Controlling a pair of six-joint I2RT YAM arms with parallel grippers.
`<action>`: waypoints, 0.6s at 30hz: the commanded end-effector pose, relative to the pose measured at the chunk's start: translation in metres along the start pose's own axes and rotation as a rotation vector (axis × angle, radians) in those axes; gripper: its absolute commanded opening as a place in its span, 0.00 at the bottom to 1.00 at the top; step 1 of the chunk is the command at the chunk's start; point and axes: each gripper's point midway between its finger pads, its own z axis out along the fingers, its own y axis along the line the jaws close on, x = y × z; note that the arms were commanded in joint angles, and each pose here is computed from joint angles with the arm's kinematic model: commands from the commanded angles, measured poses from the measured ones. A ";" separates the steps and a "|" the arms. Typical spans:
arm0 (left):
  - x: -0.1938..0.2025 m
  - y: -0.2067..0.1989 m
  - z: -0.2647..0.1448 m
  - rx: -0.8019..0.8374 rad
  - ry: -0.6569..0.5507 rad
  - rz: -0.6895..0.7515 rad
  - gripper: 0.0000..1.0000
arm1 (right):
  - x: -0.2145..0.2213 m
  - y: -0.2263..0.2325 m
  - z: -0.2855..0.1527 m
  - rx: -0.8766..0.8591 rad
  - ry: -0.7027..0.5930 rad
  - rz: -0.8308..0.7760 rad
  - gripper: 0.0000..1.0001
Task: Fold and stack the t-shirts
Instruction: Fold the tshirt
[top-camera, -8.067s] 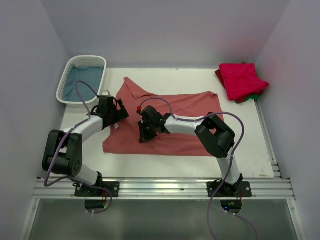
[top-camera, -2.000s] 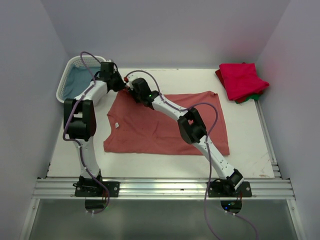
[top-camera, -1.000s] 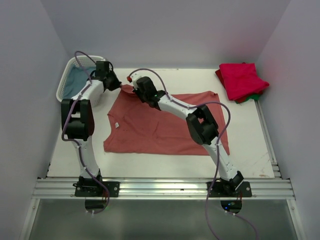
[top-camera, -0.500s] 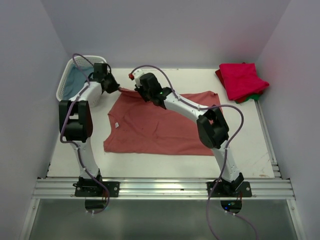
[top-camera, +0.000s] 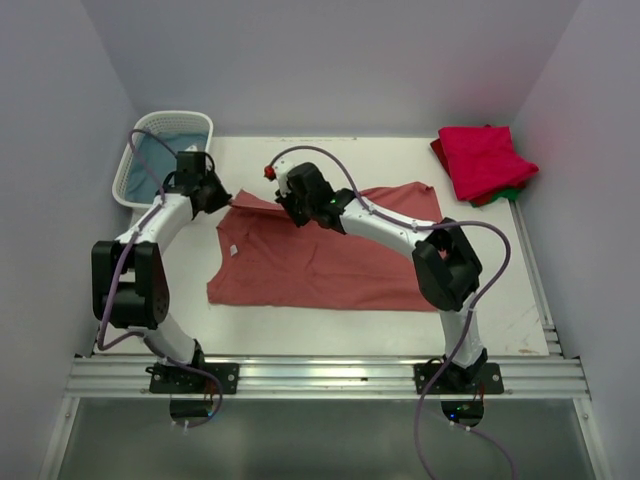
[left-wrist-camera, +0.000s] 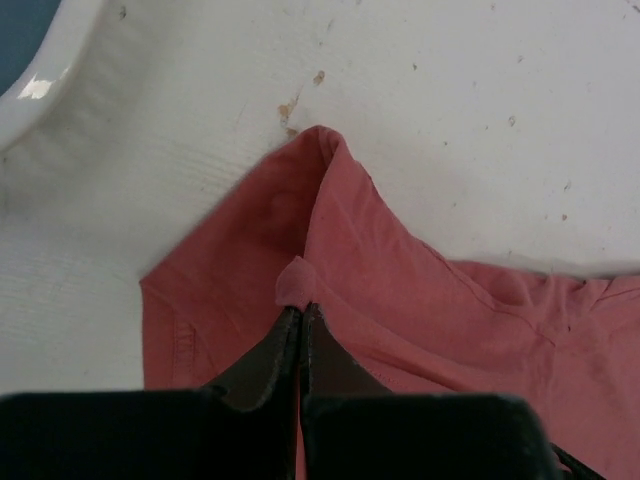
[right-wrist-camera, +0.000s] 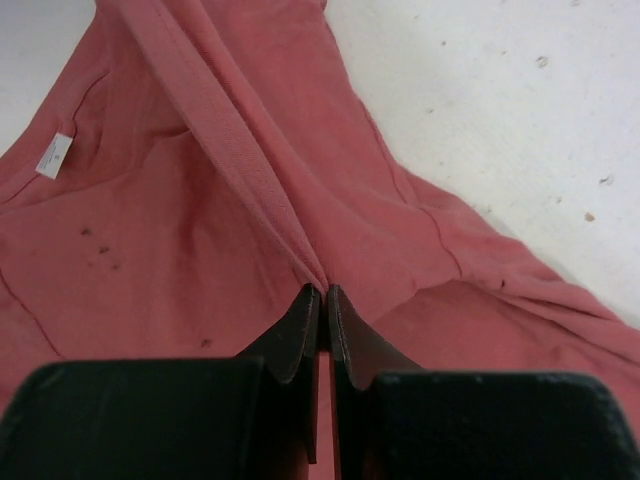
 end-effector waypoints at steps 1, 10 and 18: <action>-0.011 0.026 -0.017 -0.084 -0.094 0.030 0.00 | 0.006 0.000 -0.024 0.003 0.025 0.026 0.00; 0.036 0.052 -0.042 -0.091 -0.064 0.016 0.00 | 0.034 0.024 -0.032 -0.051 0.058 0.062 0.00; 0.078 0.069 -0.051 -0.088 0.010 0.003 0.00 | 0.053 0.037 -0.038 -0.070 0.090 0.067 0.00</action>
